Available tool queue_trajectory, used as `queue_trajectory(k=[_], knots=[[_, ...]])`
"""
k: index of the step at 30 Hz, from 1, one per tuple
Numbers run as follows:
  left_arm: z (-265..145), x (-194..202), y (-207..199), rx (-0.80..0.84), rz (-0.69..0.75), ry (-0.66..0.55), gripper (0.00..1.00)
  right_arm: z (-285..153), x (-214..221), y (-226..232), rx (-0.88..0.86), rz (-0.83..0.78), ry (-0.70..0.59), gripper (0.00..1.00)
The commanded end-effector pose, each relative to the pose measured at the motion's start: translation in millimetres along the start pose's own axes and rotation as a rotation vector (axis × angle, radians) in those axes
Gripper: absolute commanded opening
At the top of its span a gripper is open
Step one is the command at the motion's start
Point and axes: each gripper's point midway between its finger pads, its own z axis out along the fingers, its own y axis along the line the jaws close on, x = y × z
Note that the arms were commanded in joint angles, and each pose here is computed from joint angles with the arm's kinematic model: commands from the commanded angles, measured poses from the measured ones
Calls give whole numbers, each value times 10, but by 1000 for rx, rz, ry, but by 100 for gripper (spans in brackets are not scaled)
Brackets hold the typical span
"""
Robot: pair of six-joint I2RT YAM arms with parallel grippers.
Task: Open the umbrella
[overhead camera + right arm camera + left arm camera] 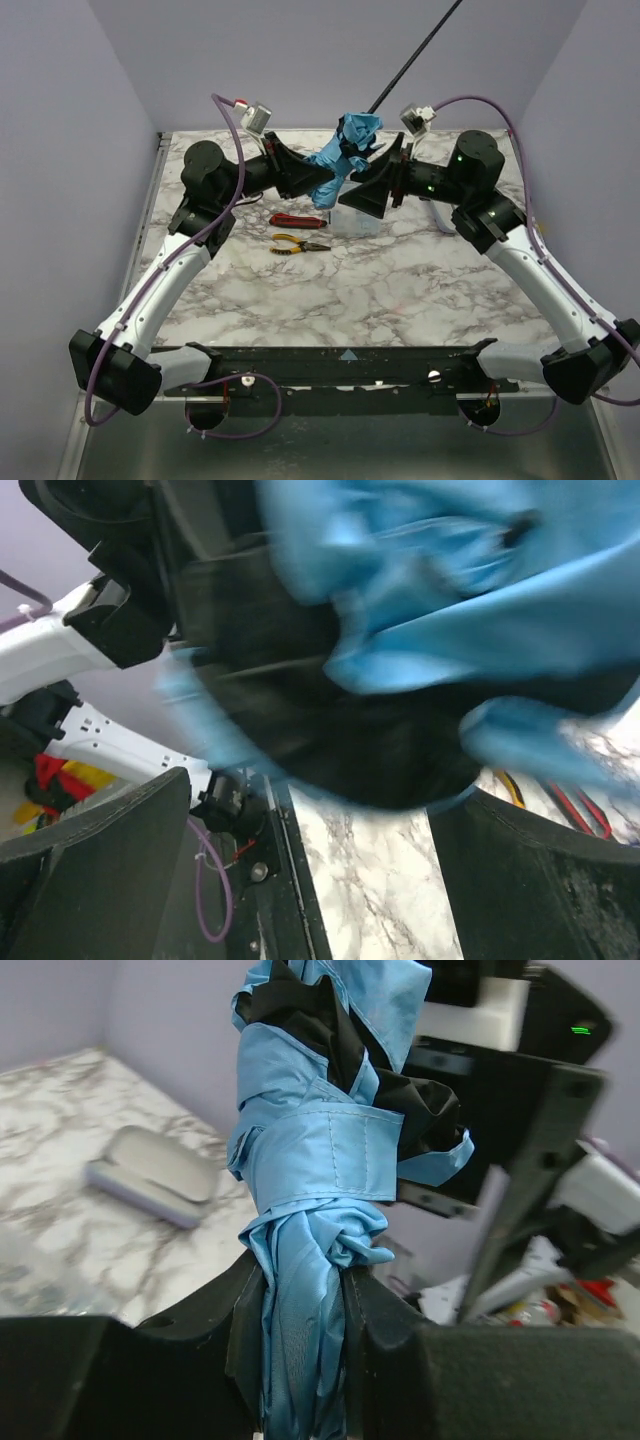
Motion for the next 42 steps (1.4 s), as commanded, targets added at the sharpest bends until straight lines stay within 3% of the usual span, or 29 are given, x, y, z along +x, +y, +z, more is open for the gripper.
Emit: queue_trajectory(k=[1, 4, 10, 17, 20, 22, 23, 25, 27, 28, 31, 34, 42], knots=[[-198, -158, -877, 411, -41, 20, 0, 101, -223, 285, -207, -84, -35, 100], [-241, -102, -906, 427, -61, 35, 0, 106, -298, 336, -236, -114, -63, 98], [-320, 127, -894, 459, -95, 113, 0, 78, -482, 441, -248, -159, -93, 65], [-331, 222, -855, 463, -114, 144, 0, 49, -571, 481, -229, -170, -97, 56], [-317, 226, -850, 458, -100, 153, 0, 70, -546, 446, -226, -172, -92, 40], [-310, 274, -818, 435, -75, 177, 0, 66, -556, 461, -235, -190, -95, 17], [-319, 301, -800, 421, -51, 183, 13, 67, -561, 465, -238, -199, -95, 2], [-346, 329, -717, 364, 38, 181, 47, 65, -532, 450, -234, -206, -84, 0], [-378, 294, -582, 252, 193, 154, 66, 54, -472, 416, -220, -211, -67, 0], [-407, 250, -516, 201, 308, 131, 70, 49, -438, 392, -210, -211, -61, 0], [-539, 104, -317, 26, 544, 51, 73, 32, -347, 323, -179, -209, -51, 0], [-596, -21, -226, -88, 696, 14, 70, 45, -199, 213, -145, -168, -17, 0], [-399, -19, -375, -132, 809, 18, 60, 131, -88, 41, -95, -78, 1, 0]])
